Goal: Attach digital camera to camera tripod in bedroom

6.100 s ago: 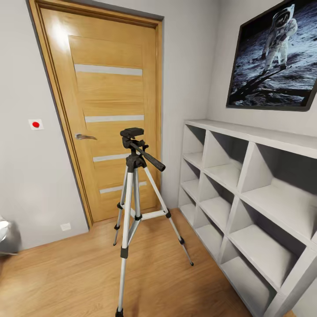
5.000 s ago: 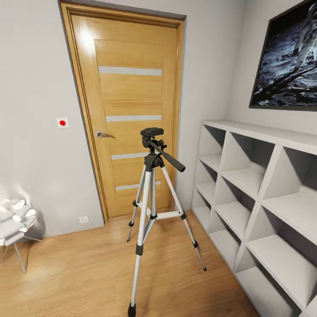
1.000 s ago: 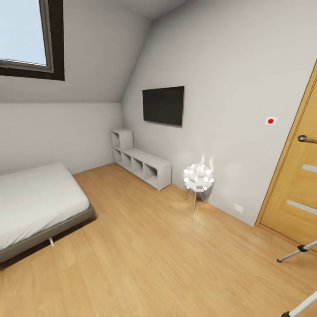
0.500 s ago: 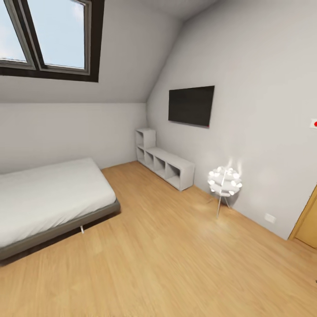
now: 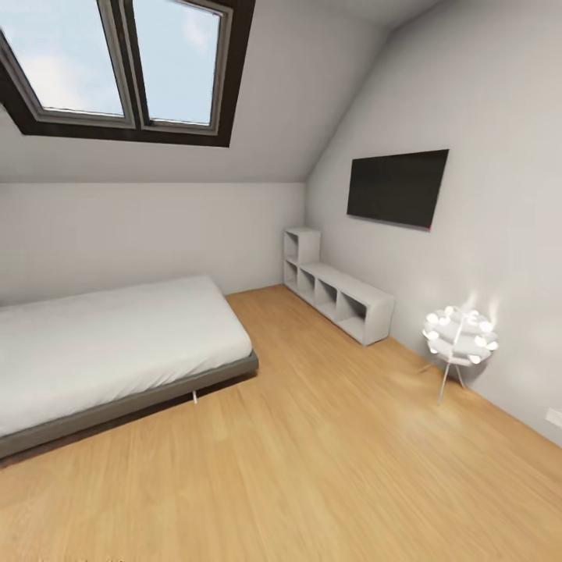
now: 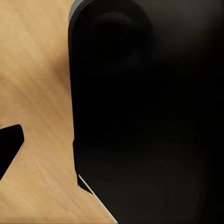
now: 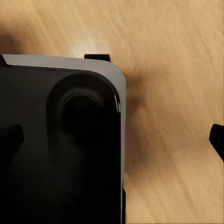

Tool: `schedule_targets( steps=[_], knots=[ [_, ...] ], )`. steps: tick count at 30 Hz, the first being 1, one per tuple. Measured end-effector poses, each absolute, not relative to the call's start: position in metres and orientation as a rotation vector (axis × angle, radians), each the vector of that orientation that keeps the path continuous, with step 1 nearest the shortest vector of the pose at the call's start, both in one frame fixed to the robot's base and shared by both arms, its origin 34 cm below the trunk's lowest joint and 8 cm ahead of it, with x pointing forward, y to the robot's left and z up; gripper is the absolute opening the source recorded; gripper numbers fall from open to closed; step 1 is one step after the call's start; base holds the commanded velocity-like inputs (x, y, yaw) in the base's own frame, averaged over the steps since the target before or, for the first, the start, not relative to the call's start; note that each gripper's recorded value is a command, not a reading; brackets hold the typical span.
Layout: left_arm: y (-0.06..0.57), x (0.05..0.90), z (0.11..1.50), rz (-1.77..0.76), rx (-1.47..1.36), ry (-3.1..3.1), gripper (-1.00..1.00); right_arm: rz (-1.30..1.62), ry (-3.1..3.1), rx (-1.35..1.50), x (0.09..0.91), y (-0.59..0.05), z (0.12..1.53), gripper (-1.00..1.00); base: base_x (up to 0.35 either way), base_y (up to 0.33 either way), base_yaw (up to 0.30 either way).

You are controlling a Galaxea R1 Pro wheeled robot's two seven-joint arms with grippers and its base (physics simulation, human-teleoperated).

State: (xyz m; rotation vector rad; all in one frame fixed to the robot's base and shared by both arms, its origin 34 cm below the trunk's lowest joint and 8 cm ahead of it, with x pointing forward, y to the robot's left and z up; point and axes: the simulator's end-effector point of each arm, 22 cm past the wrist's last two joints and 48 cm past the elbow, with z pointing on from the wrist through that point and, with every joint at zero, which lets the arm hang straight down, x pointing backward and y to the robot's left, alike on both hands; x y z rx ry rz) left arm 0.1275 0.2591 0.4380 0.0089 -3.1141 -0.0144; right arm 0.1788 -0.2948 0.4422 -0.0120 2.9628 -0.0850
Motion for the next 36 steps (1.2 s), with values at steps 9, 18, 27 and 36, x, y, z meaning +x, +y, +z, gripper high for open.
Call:
schedule_targets(
  steps=[9, 18, 27, 36],
  knots=[
    [0.2672, 0.1274, 0.4381, -0.03, 0.008, -3.114, 1.0, -0.085, 2.962, -0.012, 0.1789, -0.2948, 0.4423, 1.0, 0.243, 0.245, 0.29],
    [0.2674, 0.1272, 0.4381, -0.03, 0.008, -3.114, 1.0, -0.085, 2.962, -0.011, 0.1788, -0.2949, 0.4423, 1.0, 0.297, 0.146, 0.29],
    [0.2671, 0.127, 0.4381, -0.03, 0.008, -3.113, 1.0, -0.085, 2.962, -0.011, 0.1789, -0.2951, 0.4423, 1.0, 0.312, 0.012, 0.291],
    [0.2669, 0.1269, 0.4381, -0.03, 0.008, -3.112, 1.0, -0.087, 2.963, -0.008, 0.1786, -0.2955, 0.4422, 1.0, 0.313, 0.0, 0.293]
  ],
)
